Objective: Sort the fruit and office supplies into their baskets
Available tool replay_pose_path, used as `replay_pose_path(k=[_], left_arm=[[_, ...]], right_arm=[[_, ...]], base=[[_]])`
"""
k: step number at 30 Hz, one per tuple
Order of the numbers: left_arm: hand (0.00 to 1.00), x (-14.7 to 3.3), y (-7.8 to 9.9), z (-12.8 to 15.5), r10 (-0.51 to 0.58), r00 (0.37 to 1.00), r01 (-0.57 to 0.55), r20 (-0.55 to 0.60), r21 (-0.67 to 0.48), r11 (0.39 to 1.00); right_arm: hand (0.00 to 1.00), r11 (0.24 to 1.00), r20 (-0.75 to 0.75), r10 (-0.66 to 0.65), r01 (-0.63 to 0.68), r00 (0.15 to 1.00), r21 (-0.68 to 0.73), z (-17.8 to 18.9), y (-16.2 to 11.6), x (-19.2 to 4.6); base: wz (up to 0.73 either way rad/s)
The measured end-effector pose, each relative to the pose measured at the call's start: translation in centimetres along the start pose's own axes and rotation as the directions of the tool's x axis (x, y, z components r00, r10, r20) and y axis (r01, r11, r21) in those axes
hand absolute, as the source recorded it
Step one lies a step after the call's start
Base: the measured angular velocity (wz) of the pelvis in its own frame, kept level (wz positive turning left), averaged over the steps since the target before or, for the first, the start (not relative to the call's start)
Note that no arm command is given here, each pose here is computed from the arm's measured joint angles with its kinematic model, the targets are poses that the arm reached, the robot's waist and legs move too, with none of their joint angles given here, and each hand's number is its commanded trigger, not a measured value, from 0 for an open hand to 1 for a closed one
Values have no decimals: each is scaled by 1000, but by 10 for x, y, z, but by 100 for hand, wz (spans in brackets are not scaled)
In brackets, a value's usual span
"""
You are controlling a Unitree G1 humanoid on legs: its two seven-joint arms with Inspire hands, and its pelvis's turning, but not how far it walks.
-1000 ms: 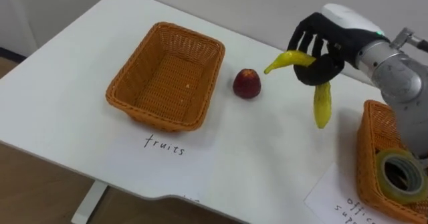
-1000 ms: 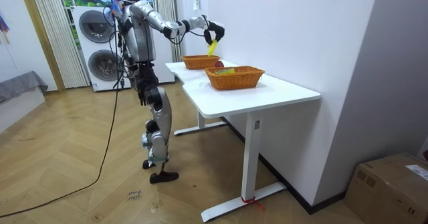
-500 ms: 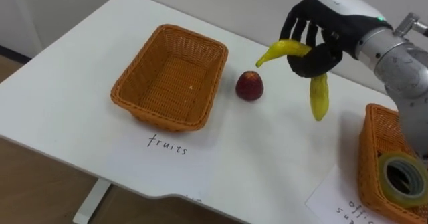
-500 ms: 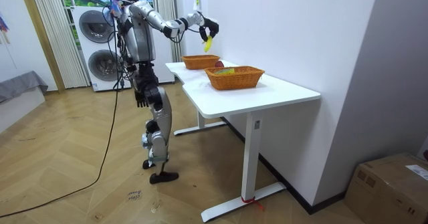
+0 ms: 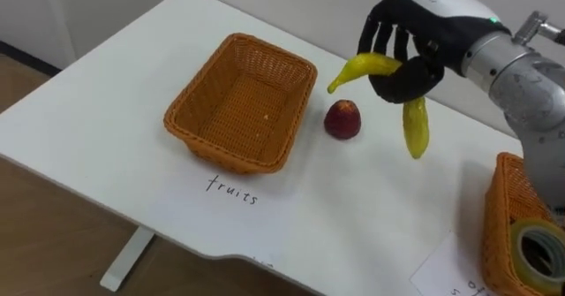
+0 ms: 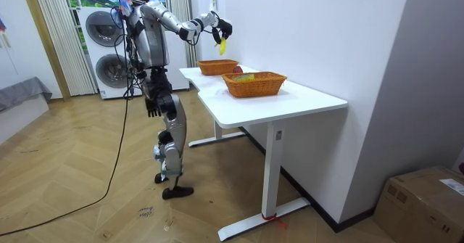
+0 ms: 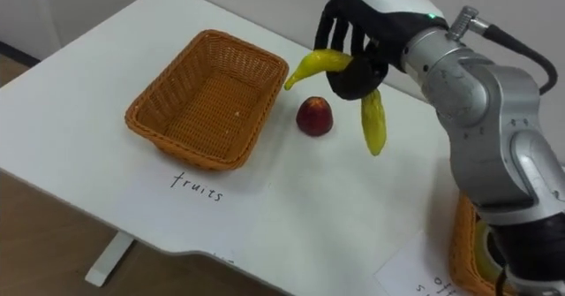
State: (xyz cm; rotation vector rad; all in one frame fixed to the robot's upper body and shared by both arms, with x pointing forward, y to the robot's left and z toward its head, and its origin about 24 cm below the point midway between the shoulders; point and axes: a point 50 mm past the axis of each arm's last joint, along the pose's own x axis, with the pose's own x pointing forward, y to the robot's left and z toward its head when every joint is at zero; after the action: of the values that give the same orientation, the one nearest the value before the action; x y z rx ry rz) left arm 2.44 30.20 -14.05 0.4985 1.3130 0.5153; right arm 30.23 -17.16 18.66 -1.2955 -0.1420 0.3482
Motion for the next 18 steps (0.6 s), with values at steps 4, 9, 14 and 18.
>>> replay_pose_path(k=[4, 9, 14, 18], left_arm=[[0, 0, 0, 2, 1, 1000, -1, 8, 0, 1000], [0, 0, -1, 1, -2, 1000, 2, 6, 5, 1000], [0, 1, 1, 4, 7, 1000, -7, 13, 6, 1000], [0, 0, 1, 3, 12, 1000, -12, 11, 8, 1000]], right_arm=[[100, 1000, 11, 19, -19, 1000, -4, 4, 3, 1], [100, 1000, 52, 3, -3, 999, -2, 16, -2, 7], [100, 999, 84, 42, -42, 996, -9, 24, 9, 10], [100, 999, 97, 39, -38, 995, -16, 26, 10, 10]], base=[[9], [4], [1], [0]])
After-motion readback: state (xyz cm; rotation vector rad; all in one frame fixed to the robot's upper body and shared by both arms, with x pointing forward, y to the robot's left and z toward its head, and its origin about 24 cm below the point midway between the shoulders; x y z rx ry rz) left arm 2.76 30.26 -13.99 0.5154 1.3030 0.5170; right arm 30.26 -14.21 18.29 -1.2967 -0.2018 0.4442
